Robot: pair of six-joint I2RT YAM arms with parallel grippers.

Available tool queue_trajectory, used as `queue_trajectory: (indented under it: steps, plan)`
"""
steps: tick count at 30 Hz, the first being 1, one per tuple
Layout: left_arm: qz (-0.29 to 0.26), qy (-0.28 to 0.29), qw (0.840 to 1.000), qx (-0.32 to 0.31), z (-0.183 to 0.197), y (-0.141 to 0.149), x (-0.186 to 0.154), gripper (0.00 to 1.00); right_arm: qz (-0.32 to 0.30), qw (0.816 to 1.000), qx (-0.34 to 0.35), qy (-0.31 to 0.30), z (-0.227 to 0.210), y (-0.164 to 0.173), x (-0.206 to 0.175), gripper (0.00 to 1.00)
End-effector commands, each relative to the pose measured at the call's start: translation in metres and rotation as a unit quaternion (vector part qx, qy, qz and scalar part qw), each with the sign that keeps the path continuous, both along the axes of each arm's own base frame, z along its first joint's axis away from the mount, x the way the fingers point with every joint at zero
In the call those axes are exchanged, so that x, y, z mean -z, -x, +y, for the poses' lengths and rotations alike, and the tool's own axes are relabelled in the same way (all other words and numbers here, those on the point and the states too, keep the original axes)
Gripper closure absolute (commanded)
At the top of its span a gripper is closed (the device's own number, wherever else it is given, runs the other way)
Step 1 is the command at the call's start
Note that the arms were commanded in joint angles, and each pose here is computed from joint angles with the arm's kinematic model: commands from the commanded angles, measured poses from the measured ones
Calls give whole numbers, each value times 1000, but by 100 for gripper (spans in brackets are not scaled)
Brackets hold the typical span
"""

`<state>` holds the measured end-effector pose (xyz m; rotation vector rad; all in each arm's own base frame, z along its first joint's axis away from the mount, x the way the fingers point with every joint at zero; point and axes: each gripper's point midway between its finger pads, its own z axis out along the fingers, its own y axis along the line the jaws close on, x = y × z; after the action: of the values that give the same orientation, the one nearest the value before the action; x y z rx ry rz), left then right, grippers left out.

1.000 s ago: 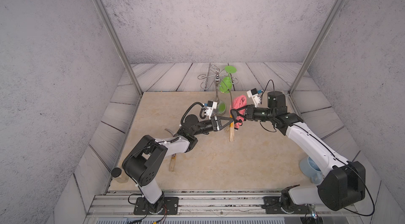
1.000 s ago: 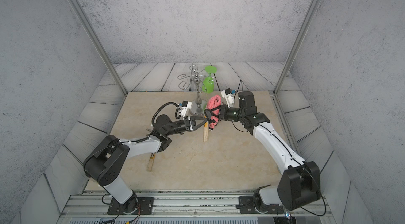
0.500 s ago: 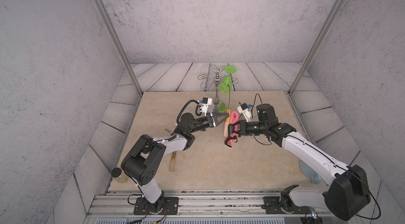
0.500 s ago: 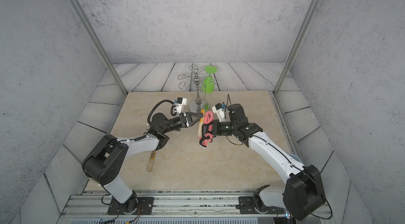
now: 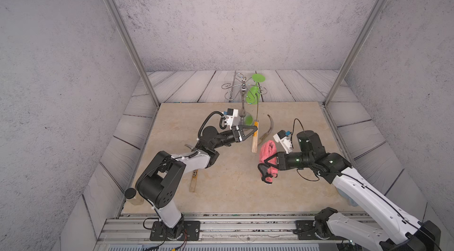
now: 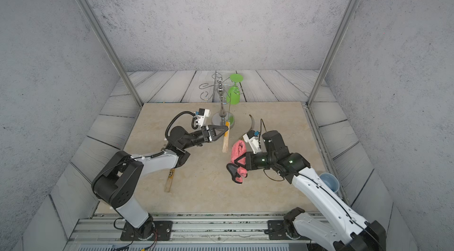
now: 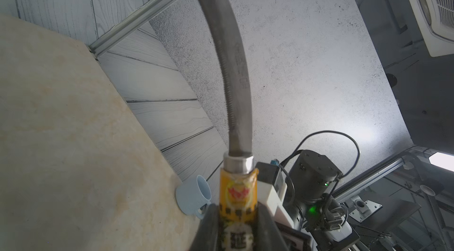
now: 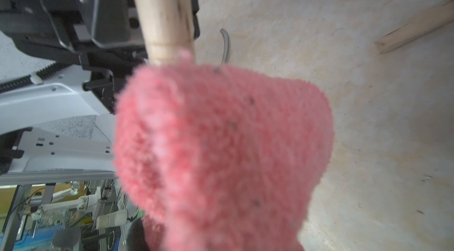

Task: Wipe small sickles with rags
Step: Wipe the small sickle.

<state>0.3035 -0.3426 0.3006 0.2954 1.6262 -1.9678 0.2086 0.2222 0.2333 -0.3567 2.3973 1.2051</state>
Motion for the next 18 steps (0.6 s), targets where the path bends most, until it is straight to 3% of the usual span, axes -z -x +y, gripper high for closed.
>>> queue_trajectory:
  steps: [1,6,11,18]
  plan:
    - [-36,16,999,21,8,26,-24,100,-27,999,41,2,-20,-26,-22,83]
    - [-39,-8,999,27,14,48,-16,100,-75,997,23,-27,-9,-68,-74,83]
    - [-38,-29,999,20,19,58,-11,100,-83,994,-17,-75,17,-91,-103,83]
    - [-51,-39,998,19,18,58,-17,100,-92,989,-79,-82,56,-79,-110,82]
